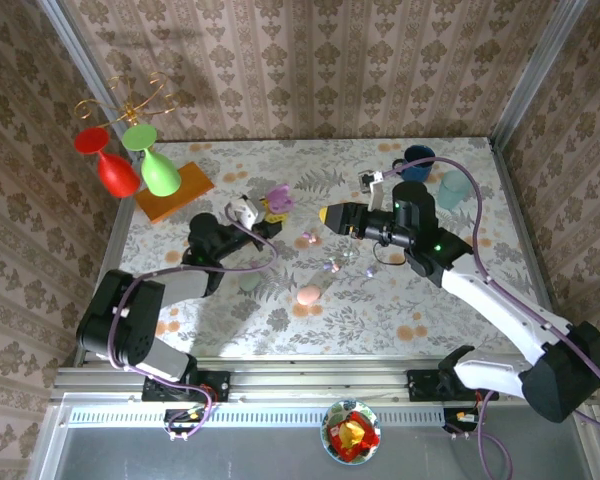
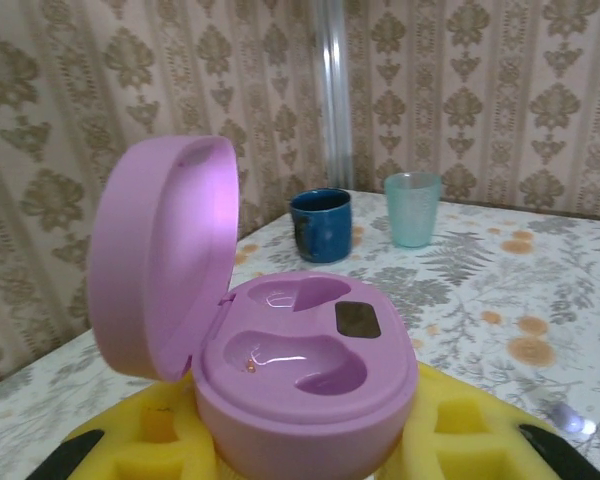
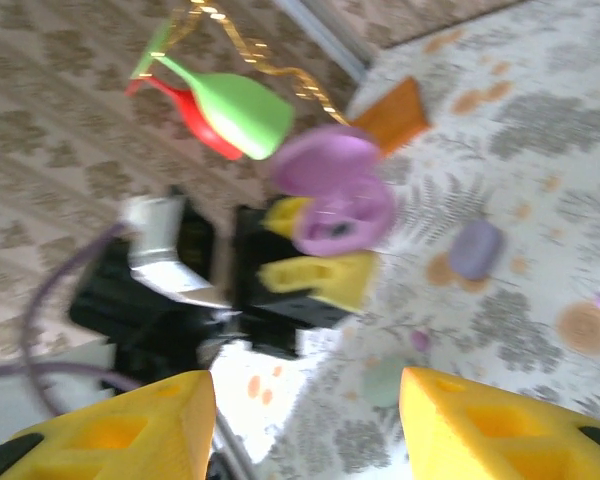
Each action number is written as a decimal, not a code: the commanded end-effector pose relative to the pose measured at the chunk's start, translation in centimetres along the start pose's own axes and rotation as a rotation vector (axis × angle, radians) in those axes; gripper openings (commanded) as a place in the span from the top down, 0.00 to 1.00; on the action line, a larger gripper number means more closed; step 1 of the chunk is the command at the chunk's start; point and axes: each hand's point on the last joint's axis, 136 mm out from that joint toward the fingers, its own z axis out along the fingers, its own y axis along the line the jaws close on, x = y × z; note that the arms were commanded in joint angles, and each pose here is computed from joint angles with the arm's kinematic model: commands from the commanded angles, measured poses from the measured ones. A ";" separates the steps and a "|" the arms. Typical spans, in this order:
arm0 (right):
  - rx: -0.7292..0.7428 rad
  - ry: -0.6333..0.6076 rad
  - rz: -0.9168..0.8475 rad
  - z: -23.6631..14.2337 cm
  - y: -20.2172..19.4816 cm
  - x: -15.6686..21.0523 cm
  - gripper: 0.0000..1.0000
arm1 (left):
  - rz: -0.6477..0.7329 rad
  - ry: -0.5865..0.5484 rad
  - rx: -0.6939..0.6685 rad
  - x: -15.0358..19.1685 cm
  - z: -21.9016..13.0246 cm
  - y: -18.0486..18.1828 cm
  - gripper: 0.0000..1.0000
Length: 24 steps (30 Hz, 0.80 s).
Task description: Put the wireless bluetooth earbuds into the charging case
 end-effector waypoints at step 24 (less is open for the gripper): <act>0.375 0.324 0.312 18.2 -15.5 10.5 0.51 | 0.039 -0.062 -0.112 -3.5 -4.3 0.9 0.76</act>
